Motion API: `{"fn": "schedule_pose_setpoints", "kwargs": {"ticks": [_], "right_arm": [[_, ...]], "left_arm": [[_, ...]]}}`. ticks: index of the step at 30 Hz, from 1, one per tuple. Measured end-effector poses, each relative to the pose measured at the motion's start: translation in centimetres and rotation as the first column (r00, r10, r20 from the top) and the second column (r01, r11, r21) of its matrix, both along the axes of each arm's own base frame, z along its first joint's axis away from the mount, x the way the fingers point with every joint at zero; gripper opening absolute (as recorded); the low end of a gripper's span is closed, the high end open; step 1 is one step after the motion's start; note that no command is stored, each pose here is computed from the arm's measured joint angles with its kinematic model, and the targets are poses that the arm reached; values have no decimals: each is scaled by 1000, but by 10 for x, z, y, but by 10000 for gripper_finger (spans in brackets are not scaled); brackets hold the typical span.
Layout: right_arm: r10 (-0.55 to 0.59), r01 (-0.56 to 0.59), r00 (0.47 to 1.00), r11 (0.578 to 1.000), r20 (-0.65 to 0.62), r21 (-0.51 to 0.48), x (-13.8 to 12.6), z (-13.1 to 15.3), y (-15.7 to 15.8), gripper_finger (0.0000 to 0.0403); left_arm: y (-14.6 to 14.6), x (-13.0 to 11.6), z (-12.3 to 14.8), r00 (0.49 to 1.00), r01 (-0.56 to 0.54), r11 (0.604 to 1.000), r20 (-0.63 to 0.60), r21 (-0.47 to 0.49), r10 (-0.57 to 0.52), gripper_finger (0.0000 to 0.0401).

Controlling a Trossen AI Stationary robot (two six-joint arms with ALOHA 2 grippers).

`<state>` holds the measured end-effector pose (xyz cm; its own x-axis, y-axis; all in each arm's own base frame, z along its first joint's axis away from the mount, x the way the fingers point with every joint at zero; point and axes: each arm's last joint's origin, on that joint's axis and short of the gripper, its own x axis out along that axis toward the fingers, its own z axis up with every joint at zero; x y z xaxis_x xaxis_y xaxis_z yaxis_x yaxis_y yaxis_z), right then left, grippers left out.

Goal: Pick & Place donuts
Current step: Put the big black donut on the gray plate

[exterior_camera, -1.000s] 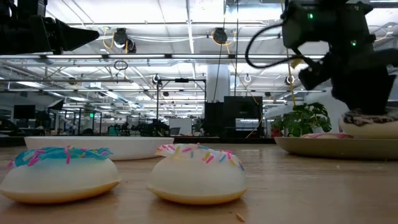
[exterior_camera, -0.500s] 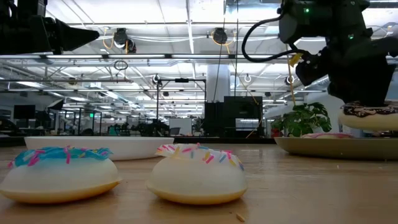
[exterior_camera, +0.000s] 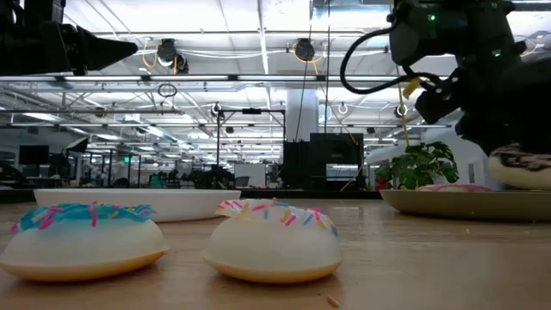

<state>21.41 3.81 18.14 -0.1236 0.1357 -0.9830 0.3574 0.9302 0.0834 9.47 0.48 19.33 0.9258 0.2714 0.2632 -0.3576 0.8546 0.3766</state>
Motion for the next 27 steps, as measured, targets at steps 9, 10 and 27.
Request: {"fn": "schedule_pose_setpoints", "kwargs": {"ticks": [9, 10, 27], "right_arm": [[34, -33, 993, 999, 114, -8, 9, 1, -2, 344], [46, -46, 992, 999, 119, -6, 9, 1, -1, 342], [-99, 95, 995, 986, -24, -139, -2, 1, -12, 314]], "left_arm": [[0, 0, 0, 1000, 2, 1000, 1, -5, -2, 47], [0, 0, 0, 1000, 2, 1000, 1, -5, -2, 47], [0, 2, -1, 1000, 28, 995, 17, -94, -26, 47]]}}
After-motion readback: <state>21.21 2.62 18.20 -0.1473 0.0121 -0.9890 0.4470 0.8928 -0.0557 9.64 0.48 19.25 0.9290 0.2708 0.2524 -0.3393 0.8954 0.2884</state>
